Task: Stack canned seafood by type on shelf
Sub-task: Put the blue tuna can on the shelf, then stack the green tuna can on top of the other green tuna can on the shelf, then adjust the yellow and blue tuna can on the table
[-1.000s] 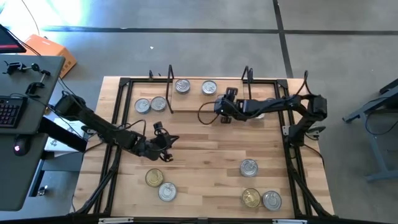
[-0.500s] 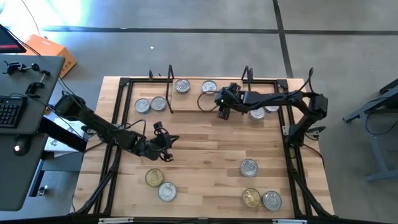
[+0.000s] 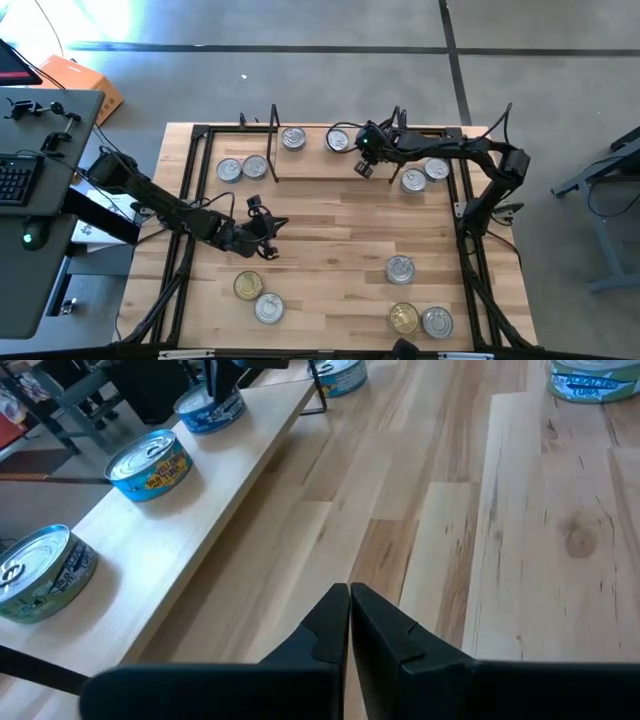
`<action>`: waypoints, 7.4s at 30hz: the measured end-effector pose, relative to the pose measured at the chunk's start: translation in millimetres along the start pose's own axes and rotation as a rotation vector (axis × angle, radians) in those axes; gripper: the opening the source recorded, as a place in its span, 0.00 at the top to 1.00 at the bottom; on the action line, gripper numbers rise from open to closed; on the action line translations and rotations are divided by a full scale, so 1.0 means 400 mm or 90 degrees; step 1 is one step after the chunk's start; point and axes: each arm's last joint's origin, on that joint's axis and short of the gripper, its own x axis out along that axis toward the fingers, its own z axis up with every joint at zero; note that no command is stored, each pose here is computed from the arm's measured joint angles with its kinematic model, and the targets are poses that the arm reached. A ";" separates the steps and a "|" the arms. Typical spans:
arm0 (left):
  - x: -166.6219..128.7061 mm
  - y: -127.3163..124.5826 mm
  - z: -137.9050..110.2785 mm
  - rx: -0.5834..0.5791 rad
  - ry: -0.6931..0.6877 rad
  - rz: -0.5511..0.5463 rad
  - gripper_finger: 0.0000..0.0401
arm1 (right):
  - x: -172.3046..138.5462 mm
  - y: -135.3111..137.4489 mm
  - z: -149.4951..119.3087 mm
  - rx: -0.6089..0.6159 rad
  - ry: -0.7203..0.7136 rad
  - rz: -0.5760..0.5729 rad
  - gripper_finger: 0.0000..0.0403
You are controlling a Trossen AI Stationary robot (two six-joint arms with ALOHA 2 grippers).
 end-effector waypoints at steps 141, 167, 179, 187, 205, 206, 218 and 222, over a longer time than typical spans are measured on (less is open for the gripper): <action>-0.095 -0.167 -0.056 0.199 0.160 -0.090 1.00 | -0.345 0.515 -0.200 -0.112 -0.336 0.245 0.87; -0.108 -0.133 -0.005 0.035 0.061 0.007 0.93 | -0.428 0.447 -0.254 -0.114 -0.235 0.291 0.59; -0.099 -0.144 0.014 0.041 0.043 -0.031 0.91 | -0.386 0.480 -0.253 -0.082 -0.259 0.207 0.59; -0.079 -0.139 0.020 0.057 0.077 -0.080 0.91 | -0.294 0.526 -0.210 -0.070 -0.303 0.178 0.59; -0.178 -0.239 0.037 -0.107 0.287 -0.491 0.99 | -0.242 0.585 -0.244 -0.153 -0.248 0.268 0.59; -0.177 -0.245 0.030 -0.116 0.295 -0.478 0.99 | -0.249 0.586 -0.258 -0.168 -0.229 0.266 0.59; -0.073 -0.288 -0.027 -0.130 0.308 -0.370 1.00 | -0.422 0.490 -0.427 -0.150 -0.060 0.163 0.59; -0.033 -0.272 -0.013 -0.060 0.259 -0.367 1.00 | -0.494 0.477 -0.465 -0.121 -0.029 0.256 0.59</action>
